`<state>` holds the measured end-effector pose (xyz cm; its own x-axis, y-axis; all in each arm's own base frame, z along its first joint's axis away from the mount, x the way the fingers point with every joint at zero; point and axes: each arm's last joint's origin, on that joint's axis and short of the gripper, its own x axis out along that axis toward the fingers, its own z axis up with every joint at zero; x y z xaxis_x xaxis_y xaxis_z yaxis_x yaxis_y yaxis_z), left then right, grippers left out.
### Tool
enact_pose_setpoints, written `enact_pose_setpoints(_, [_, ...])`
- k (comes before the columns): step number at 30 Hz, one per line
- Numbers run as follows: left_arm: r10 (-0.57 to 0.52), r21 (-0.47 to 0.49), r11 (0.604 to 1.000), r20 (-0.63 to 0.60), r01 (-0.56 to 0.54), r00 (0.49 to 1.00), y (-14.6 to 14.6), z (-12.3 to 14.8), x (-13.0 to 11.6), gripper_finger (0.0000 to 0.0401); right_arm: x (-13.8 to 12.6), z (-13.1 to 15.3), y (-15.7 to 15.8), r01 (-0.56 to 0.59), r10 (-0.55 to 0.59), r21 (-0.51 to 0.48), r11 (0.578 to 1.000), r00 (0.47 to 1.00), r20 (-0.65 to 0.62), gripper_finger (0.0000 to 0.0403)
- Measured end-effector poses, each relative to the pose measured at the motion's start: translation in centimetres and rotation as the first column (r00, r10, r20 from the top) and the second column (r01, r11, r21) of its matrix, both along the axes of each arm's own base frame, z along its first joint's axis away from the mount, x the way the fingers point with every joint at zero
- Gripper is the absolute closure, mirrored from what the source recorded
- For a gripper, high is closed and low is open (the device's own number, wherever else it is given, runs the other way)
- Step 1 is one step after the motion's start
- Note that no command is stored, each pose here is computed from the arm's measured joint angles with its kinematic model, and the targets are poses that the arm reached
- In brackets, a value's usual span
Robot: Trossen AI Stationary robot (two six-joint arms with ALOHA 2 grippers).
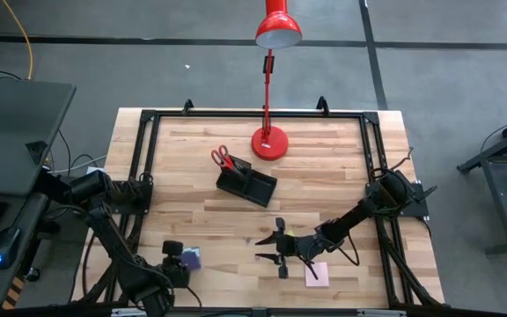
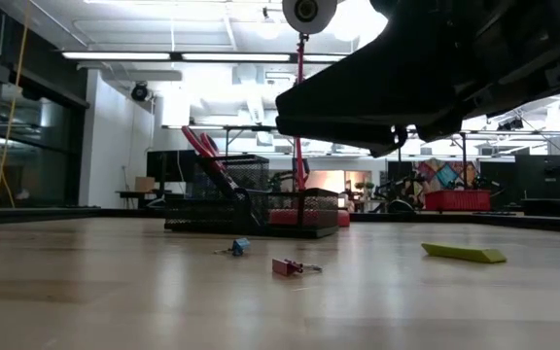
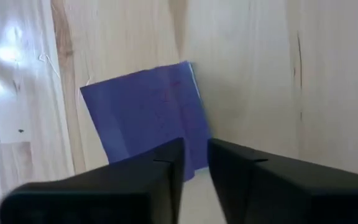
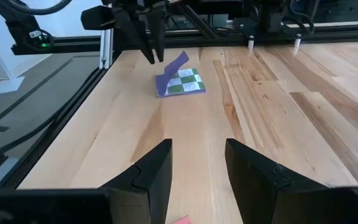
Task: Pick and place office supplies into organizer
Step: Put the purple sticky note into the desk organizer
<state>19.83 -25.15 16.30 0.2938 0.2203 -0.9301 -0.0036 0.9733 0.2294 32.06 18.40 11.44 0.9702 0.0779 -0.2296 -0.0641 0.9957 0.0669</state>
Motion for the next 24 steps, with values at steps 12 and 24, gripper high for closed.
enact_pose_setpoints(12, [0.036, -0.014, 0.999, -0.173, -0.039, 0.984, 3.4, -2.3, 0.9, 0.013, 0.0, 0.1, 0.0, -0.001, 0.001, 0.005, 1.0, 1.0, 0.011, 0.0263])
enact_pose_setpoints(24, [-0.084, -0.14, 0.989, -0.204, 0.056, 0.975, 4.0, -3.4, 1.6, 0.0137, 0.0, 0.1, 0.0, 0.006, -0.006, 0.004, 1.0, 1.0, 0.01, 0.0263])
